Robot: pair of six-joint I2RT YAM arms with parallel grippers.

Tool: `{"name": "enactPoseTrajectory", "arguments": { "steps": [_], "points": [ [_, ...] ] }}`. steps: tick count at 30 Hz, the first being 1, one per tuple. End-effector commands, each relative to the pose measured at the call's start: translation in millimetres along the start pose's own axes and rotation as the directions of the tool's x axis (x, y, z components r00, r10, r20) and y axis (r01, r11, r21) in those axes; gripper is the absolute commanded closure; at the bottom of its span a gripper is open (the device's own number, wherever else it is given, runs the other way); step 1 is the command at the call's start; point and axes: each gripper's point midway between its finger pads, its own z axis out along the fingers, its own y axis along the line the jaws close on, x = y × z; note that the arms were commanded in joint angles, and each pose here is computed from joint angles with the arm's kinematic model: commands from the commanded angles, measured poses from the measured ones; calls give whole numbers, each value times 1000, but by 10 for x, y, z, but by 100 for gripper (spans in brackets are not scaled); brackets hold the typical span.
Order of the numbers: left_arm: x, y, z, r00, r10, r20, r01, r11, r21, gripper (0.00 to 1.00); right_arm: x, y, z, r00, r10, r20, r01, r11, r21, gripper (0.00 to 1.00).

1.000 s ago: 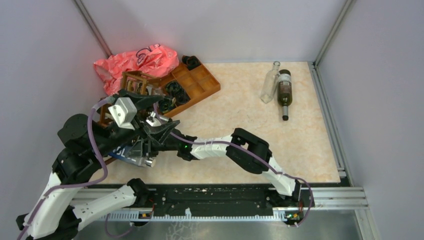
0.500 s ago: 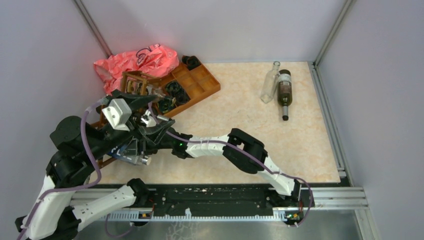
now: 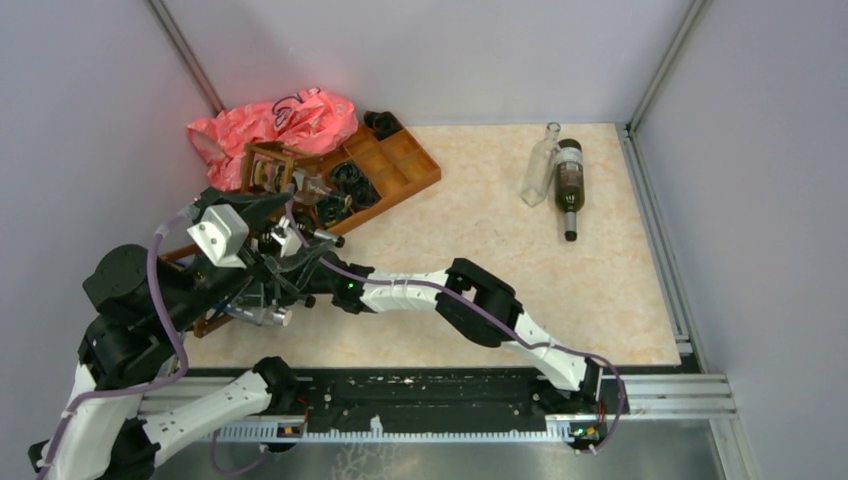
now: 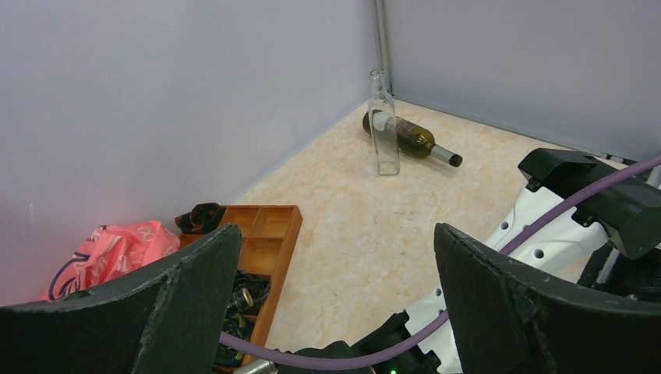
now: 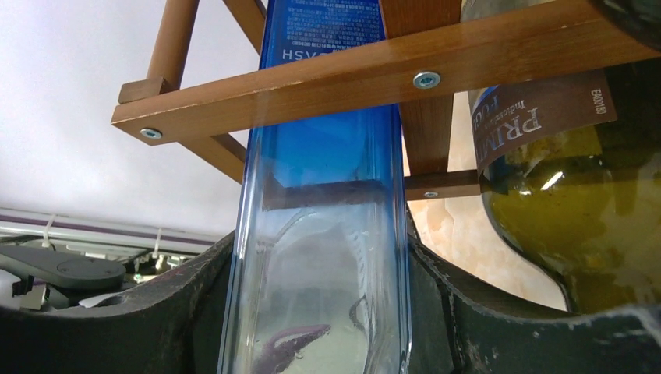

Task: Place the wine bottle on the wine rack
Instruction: Place the wine bottle in the wine rack.

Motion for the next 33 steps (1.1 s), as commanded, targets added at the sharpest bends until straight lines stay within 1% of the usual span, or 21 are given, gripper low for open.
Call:
{"name": "enactPoseTrajectory", "arguments": {
  "steps": [1,2,7,9,15,21,28,33],
  "points": [
    [-82,112,-132,1000,20,17,-19,998,-54,1,-615,1200,-61,972,-106,210,167,938,-302,99],
    [-80,121,-146,1000,22,16,-21,998,-59,1,-611,1182,-44,972,-109,208,169,939,-298,96],
    [-49,163,-210,1000,24,12,-23,996,-84,1,-604,1140,1,972,-111,207,170,941,-293,88],
    [-32,172,-224,1000,23,10,-22,996,-91,1,-598,1129,15,973,-112,203,169,941,-292,83],
    [-48,171,-238,1000,19,18,-17,996,-91,1,-554,1113,10,975,-125,181,174,941,-289,56],
    [-71,147,-267,999,-2,33,4,997,-82,1,-536,1041,-10,972,-168,161,202,953,-225,35],
    [-105,128,-265,999,-11,43,14,997,-71,1,-526,1004,-1,962,-228,147,252,952,-171,23],
    [-114,120,-245,999,-13,43,16,998,-66,1,-534,1009,-31,948,-284,143,303,942,-142,17]
  ]
}}
